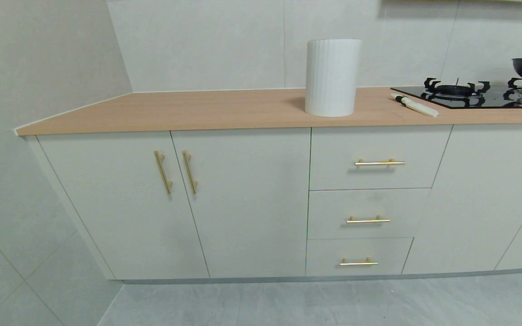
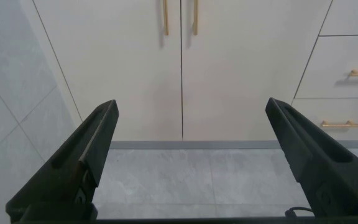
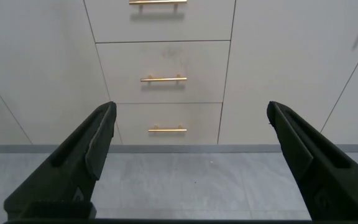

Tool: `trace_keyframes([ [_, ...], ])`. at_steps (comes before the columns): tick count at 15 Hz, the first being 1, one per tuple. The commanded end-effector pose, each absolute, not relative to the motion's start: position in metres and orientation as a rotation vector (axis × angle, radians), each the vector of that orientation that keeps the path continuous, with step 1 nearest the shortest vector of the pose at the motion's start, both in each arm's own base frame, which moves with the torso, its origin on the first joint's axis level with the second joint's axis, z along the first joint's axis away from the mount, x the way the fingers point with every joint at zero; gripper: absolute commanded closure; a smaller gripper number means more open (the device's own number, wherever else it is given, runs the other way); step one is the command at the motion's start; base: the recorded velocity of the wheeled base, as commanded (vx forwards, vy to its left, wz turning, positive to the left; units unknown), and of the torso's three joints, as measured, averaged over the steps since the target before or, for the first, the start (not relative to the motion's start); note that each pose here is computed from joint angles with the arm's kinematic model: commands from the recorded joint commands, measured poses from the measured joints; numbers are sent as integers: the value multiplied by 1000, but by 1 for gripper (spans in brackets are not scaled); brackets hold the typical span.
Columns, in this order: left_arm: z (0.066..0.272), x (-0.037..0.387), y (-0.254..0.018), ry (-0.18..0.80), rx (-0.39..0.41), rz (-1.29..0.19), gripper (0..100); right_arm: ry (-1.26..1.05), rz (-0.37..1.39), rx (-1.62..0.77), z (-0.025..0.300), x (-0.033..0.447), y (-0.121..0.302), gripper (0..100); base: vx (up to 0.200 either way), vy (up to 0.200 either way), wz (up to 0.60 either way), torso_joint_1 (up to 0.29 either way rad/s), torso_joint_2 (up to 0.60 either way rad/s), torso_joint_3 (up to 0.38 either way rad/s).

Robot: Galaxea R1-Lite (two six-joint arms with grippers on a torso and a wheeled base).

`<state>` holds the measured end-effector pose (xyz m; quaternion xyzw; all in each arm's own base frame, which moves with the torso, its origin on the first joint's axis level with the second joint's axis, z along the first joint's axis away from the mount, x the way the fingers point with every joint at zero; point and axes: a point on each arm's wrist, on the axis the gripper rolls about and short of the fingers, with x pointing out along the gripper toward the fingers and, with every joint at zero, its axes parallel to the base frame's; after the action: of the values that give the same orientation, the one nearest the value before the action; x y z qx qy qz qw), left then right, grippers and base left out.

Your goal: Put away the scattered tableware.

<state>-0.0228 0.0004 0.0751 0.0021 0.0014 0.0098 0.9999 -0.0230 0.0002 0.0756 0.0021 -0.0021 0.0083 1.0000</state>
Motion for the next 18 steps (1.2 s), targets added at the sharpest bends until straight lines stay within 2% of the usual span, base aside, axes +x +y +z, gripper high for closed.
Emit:
trace_keyframes([
  [1, 75, -23, 0, 3, 6, 20, 0, -1, 18, 5, 76, -23, 0, 0, 0, 0, 0, 0, 0, 0],
  [5, 75, -23, 0, 3, 11, 18, 0, -1, 20, 5, 76, -23, 0, 0, 0, 0, 0, 0, 0, 0],
  [18, 75, -23, 0, 3, 5, 20, 0, -1, 20, 5, 76, -23, 0, 0, 200, 0, 0, 2, 3, 3],
])
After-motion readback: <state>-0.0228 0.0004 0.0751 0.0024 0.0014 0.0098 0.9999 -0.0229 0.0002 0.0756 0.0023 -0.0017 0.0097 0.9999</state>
